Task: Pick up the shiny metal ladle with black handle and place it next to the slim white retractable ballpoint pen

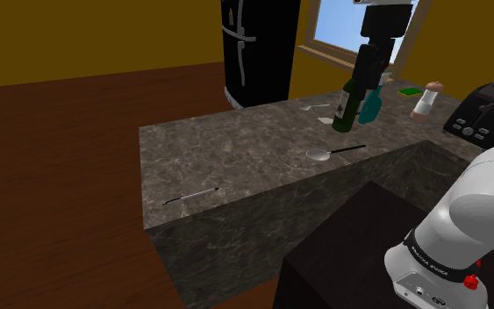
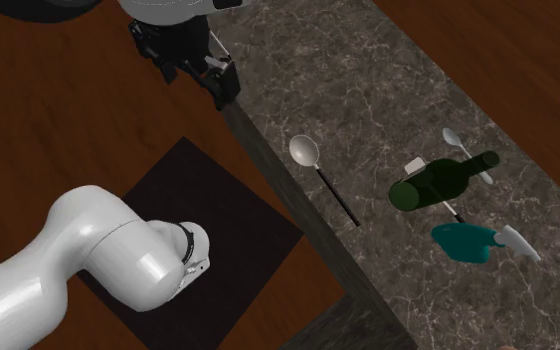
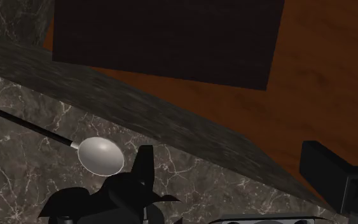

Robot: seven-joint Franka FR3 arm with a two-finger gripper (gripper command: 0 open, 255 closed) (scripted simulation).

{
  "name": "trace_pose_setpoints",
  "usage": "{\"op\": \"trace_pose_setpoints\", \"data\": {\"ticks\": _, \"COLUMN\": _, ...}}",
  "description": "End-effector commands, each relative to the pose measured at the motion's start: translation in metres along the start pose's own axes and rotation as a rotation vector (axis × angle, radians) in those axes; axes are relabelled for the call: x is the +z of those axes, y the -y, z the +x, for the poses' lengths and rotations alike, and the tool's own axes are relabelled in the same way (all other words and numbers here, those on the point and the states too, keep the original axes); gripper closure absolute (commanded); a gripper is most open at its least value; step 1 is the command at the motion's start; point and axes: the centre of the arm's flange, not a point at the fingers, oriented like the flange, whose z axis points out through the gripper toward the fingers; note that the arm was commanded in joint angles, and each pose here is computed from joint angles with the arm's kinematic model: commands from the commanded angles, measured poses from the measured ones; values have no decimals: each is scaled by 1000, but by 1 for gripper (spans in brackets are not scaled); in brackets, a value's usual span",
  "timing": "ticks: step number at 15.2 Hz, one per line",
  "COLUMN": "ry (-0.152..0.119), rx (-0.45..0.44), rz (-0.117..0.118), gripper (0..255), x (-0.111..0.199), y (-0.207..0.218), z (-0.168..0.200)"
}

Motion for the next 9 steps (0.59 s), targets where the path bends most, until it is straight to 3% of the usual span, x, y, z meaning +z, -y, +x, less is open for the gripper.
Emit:
{"op": "trace_pose_setpoints", "data": {"ticks": 1, "ry": 0, "rx": 0, "rz": 0, "gripper": 0, "x": 0, "y": 0, "z": 0}}
{"op": "trace_pose_setpoints", "data": {"ticks": 9, "ry": 1, "rx": -274, "rz": -62, "gripper": 0, "x": 79, "y": -60, "z": -5}}
